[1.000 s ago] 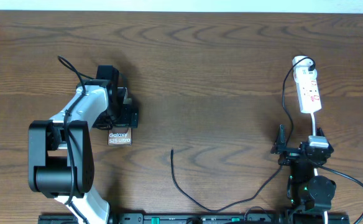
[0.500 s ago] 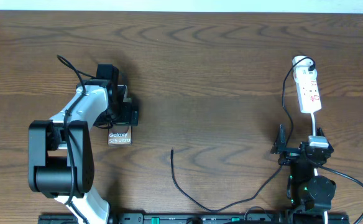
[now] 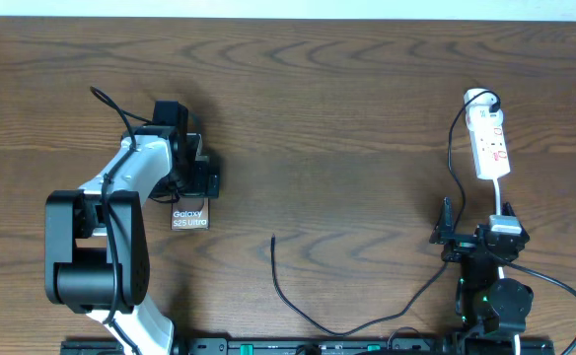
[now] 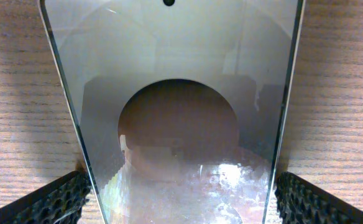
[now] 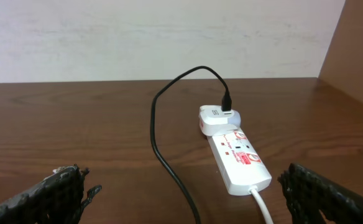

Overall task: Plug charger to phone and switch on socket
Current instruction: 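Lower the open left gripper around the phone's sides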

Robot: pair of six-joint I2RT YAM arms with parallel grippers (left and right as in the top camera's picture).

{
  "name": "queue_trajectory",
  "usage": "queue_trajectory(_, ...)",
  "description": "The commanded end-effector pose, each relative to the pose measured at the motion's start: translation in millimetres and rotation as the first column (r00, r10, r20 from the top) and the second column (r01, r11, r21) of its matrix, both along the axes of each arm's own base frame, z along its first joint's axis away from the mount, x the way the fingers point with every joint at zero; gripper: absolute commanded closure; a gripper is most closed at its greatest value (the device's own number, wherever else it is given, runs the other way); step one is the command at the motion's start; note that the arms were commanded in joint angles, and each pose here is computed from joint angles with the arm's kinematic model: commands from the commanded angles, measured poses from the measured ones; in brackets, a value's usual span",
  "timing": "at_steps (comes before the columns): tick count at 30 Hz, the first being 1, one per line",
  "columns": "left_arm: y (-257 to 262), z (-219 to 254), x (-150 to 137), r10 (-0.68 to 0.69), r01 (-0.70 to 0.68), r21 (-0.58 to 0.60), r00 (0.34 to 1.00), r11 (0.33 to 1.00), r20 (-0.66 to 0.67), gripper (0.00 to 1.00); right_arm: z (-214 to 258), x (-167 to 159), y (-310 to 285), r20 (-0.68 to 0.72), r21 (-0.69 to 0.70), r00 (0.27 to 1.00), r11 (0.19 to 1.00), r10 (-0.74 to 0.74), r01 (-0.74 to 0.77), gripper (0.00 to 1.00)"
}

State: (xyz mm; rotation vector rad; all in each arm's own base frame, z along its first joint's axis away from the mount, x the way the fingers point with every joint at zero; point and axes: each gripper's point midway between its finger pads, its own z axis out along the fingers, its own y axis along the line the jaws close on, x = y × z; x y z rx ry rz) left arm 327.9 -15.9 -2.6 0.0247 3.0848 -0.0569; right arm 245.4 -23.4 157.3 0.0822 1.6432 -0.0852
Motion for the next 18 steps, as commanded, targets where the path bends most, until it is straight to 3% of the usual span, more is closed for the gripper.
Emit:
queue_trajectory(1,2.8,-11.7,-12.3,0.002,-0.001,0.015,0.999,1.000,-0.045,0.02,-0.2,-0.5,-2.7,0.003,0.017,1.000,1.000,-0.015,0.015,0.01)
queue_trajectory(18,9.4,-17.5,-19.0,0.004,-0.001,0.052,0.998,0.999,-0.056,0.02,-0.2,-0.5,-2.7,0.003,0.017,1.000,1.000,-0.015,0.015,0.01)
